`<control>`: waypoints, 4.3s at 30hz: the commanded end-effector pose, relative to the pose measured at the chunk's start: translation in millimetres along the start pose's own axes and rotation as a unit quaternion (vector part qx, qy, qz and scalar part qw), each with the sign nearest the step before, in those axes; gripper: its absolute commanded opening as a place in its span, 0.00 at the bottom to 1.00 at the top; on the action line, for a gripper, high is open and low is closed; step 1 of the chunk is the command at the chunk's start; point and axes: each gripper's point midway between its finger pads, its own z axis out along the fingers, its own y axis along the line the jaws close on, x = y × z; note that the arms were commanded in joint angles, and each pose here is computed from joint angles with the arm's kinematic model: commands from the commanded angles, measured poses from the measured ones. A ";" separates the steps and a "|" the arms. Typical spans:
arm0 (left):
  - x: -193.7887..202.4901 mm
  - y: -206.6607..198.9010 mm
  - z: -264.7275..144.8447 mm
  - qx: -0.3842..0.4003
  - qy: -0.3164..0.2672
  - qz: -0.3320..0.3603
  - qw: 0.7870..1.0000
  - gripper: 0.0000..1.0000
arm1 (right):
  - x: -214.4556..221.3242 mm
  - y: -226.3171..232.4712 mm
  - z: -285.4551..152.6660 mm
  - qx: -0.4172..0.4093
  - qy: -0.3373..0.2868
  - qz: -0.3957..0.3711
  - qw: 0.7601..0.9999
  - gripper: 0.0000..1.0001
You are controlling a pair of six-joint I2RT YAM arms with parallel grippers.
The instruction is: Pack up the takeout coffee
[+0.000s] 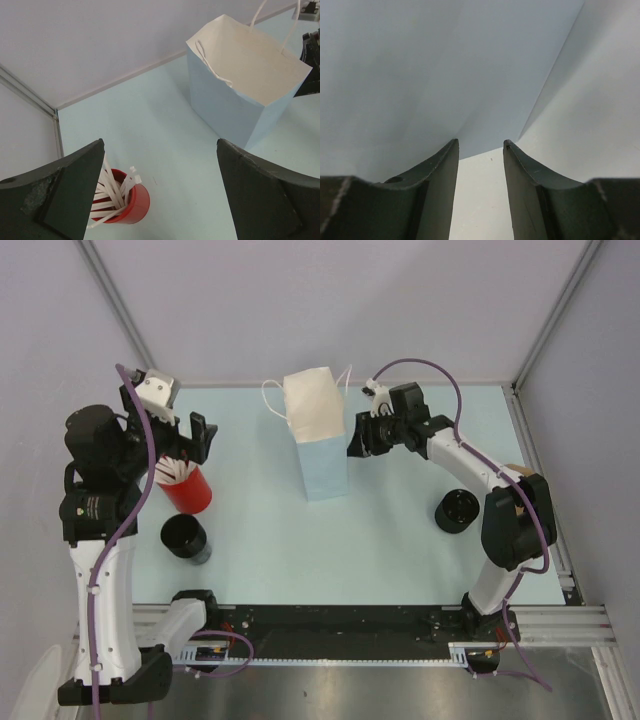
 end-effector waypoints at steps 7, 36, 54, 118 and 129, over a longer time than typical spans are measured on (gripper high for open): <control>-5.1 -1.9 -4.5 0.002 -0.016 -0.005 1.000 0.99 | 17.4 44.9 9.8 -0.049 0.001 -0.022 0.999 0.46; -2.7 -7.6 -0.2 0.023 -0.013 -0.011 1.000 0.99 | 95.3 -154.1 -314.3 0.226 0.173 -0.284 0.916 0.91; 8.7 -3.4 9.7 0.023 0.003 -0.010 1.000 1.00 | 138.1 -249.1 -324.1 0.200 0.233 -0.275 0.911 0.95; 53.1 -12.6 14.8 0.073 0.090 0.027 0.993 1.00 | 152.2 -251.0 -299.5 0.141 0.262 -0.318 0.900 0.36; 43.3 -18.2 8.1 0.084 0.076 0.033 0.993 0.99 | 128.7 -231.5 -309.3 0.171 0.226 -0.337 0.898 0.34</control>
